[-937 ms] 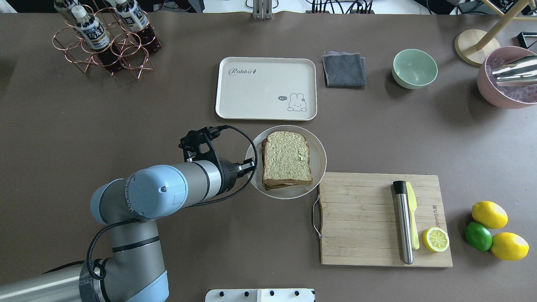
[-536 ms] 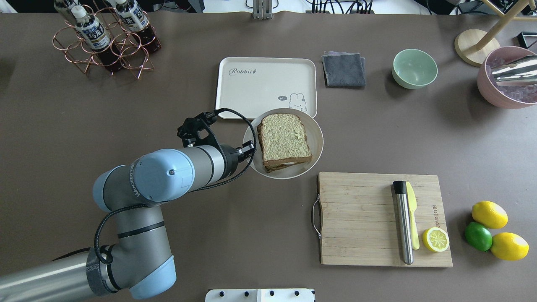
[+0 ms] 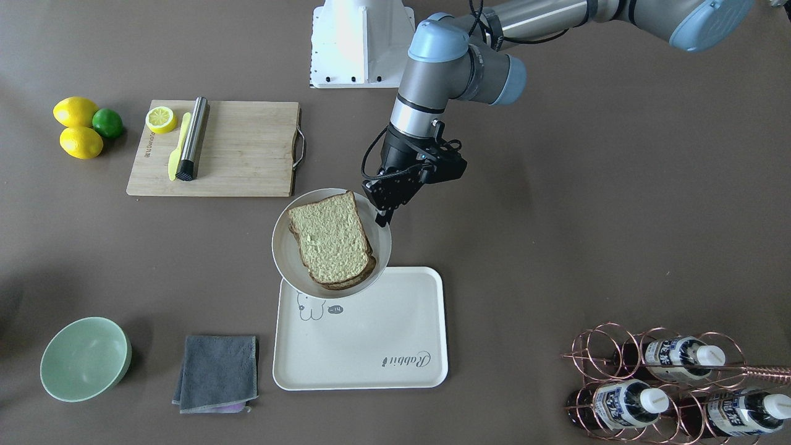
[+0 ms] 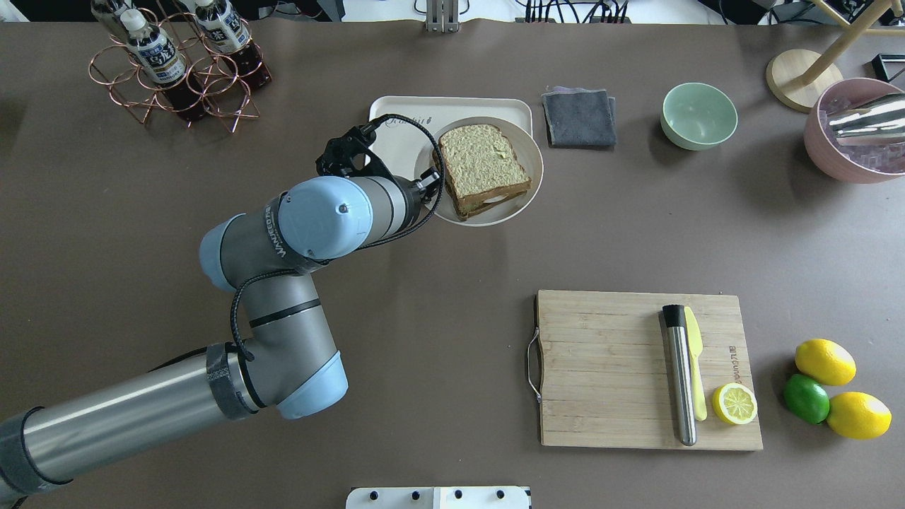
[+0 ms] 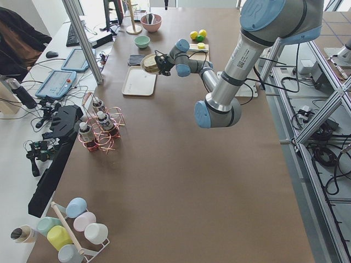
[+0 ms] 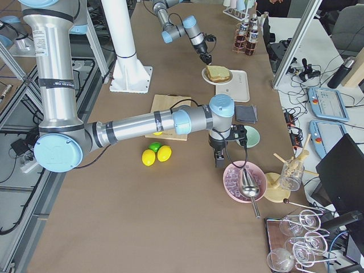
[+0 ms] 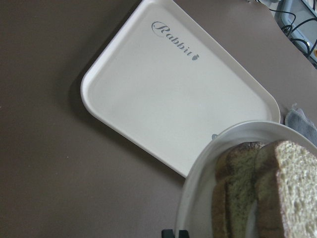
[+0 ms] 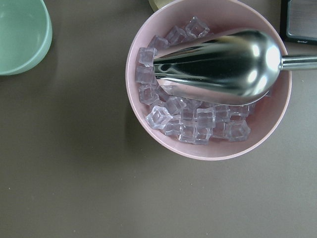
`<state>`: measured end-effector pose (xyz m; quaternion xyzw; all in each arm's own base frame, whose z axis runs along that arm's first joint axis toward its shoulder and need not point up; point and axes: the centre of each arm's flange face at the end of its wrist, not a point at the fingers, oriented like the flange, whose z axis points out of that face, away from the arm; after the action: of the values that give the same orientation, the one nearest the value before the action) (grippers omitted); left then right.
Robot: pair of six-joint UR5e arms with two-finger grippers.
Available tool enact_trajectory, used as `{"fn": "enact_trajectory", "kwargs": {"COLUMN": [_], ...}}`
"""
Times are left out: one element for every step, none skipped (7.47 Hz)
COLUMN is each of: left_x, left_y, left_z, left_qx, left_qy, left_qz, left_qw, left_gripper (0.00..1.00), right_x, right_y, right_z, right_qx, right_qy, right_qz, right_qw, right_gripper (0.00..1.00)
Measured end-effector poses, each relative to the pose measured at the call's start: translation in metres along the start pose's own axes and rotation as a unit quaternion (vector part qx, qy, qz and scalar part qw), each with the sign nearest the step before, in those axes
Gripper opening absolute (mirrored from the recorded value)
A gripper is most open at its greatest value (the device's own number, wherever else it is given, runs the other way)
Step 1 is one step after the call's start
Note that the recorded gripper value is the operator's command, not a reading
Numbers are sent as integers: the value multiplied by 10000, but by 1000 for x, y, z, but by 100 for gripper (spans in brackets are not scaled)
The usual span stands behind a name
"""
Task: Make sandwich and place on tray
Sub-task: 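Slide the white plate with the left gripper onto the cream tray, then open the left gripper and release the plate on the tray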
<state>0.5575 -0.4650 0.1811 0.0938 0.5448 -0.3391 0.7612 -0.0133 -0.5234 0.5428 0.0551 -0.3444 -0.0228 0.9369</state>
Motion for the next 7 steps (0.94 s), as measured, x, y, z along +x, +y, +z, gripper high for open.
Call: {"fn": "enact_trajectory", "kwargs": {"left_x": [9, 16, 21, 21, 18, 13, 8], "left_y": [-15, -32, -48, -60, -68, -72, -72], "left_z": [16, 34, 51, 67, 81, 92, 100], "left_qx": [147, 298, 415, 491, 538, 559, 555], "left_qy": [-85, -180, -222, -235, -254, -281, -294], "left_qz": [-70, -98, -123, -144, -149, -99, -47], "left_qw": [9998, 9993, 9988, 9984, 9981, 9980, 9980], "left_gripper": [0, 0, 0, 0, 0, 0, 0], "right_x": [0, -1, -2, -3, -3, -3, -4], "right_y": [-1, -1, -2, -3, -4, -4, -4], "right_z": [0, 0, 0, -1, -1, -2, -2], "right_qx": [-4, -2, 2, 9, 15, 17, 19], "right_qy": [-3, -4, -6, -7, -9, -13, -16], "right_qz": [2, 0, -3, -10, -15, -21, -22], "right_qw": [10000, 10000, 10000, 10000, 10000, 10000, 10000], "right_gripper": [99, 99, 99, 99, 99, 99, 99]}}
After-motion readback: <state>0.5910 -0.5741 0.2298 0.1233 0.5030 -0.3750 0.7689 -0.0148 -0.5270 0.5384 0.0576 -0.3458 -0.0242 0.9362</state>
